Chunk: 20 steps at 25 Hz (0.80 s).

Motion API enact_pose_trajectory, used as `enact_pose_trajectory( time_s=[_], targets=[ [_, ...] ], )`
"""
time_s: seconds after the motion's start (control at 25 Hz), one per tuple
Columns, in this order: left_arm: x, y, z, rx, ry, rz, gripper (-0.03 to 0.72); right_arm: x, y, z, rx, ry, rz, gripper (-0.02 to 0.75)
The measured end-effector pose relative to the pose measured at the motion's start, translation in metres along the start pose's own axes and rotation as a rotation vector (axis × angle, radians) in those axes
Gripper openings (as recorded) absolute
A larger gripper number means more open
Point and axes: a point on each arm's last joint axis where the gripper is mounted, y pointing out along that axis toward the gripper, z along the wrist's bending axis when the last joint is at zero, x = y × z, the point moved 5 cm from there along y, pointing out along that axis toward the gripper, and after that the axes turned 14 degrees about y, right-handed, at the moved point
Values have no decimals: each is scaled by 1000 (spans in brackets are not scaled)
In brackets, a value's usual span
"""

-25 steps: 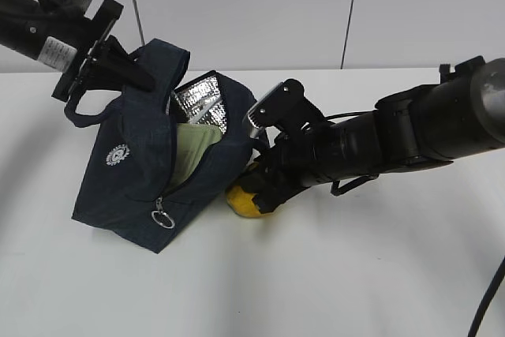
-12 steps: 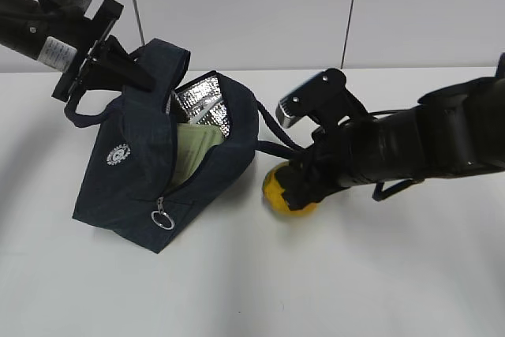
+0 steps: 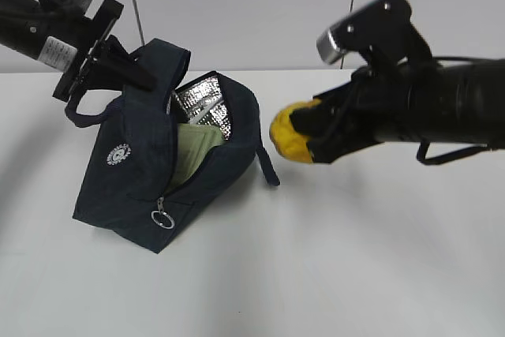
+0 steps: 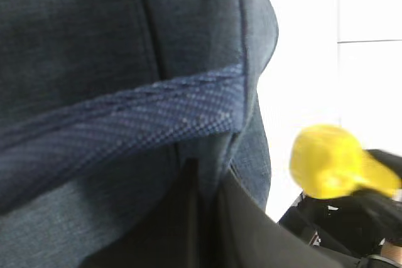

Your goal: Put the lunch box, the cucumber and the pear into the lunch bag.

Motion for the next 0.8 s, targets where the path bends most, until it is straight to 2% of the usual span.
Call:
enact_pose_trajectory(
  time_s=[0.16, 0.32, 0.52, 0.72, 0.8],
  targets=[
    [1, 0, -2, -12, -6, -11, 2, 41, 1, 5, 49, -2, -109, 290],
    [2, 0, -2, -17, -9, -15, 2, 62, 34, 4, 108, 25, -133, 290],
    [2, 0, -3, -19, -10, -16, 2, 66, 88, -4, 133, 105, -109, 290],
    [2, 0, -3, -19, -10, -17, 2, 62, 121, 3, 242, 198, -95, 292],
    [2, 0, -3, -19, -10, -17, 2, 60, 126, 5, 261, 216, -86, 321]
  ],
)
